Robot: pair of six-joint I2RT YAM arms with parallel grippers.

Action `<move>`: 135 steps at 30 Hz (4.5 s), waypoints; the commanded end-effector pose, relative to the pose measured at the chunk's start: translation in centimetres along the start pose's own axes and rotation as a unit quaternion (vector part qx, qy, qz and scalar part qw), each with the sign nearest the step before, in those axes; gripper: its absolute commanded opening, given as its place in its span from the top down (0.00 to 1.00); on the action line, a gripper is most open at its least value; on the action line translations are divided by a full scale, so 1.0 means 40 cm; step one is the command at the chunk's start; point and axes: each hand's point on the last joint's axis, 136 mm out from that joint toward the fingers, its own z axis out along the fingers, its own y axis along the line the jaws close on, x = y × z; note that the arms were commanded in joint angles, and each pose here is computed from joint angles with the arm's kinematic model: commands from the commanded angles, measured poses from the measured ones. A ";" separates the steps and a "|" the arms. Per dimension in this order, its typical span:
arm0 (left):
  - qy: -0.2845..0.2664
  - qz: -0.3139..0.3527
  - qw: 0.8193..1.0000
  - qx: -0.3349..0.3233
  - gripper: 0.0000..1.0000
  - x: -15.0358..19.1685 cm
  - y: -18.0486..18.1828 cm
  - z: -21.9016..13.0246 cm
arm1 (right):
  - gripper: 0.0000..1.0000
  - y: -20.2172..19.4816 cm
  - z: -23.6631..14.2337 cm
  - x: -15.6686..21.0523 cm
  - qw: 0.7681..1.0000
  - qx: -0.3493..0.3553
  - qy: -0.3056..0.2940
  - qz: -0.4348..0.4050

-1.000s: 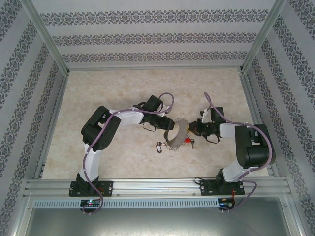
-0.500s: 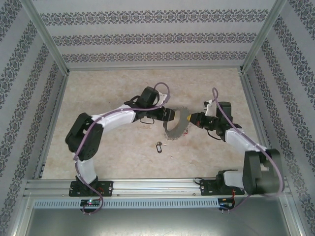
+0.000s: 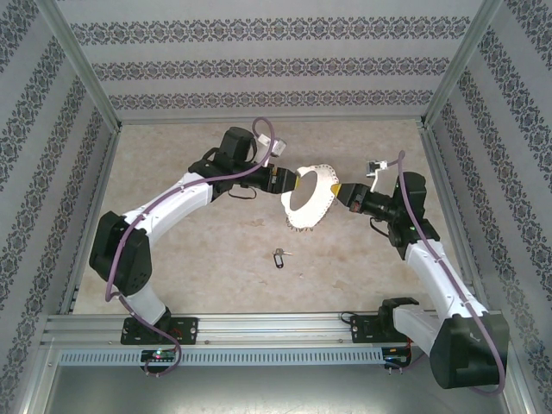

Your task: Put the keys on the keyring

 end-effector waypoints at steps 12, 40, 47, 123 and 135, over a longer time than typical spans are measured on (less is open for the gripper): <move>-0.011 0.063 0.995 0.077 0.98 -0.035 -0.131 -0.063 | 0.99 0.113 -0.008 -0.032 0.995 -0.037 -0.022 -0.090; -0.069 0.326 0.943 0.001 1.00 -0.058 -0.260 -0.301 | 0.86 0.221 0.017 0.147 0.841 -0.001 -0.058 -0.538; -0.053 0.311 0.949 0.009 1.00 -0.057 -0.272 -0.307 | 0.86 0.230 0.039 0.156 0.794 0.040 -0.093 -0.600; 0.129 0.274 0.947 -0.104 0.99 -0.014 -0.233 -0.307 | 0.83 0.241 0.212 0.257 0.818 -0.024 -0.082 -0.569; 0.128 0.274 0.947 -0.104 0.99 -0.013 -0.237 -0.309 | 0.83 0.199 0.203 0.240 0.809 0.046 -0.102 -0.577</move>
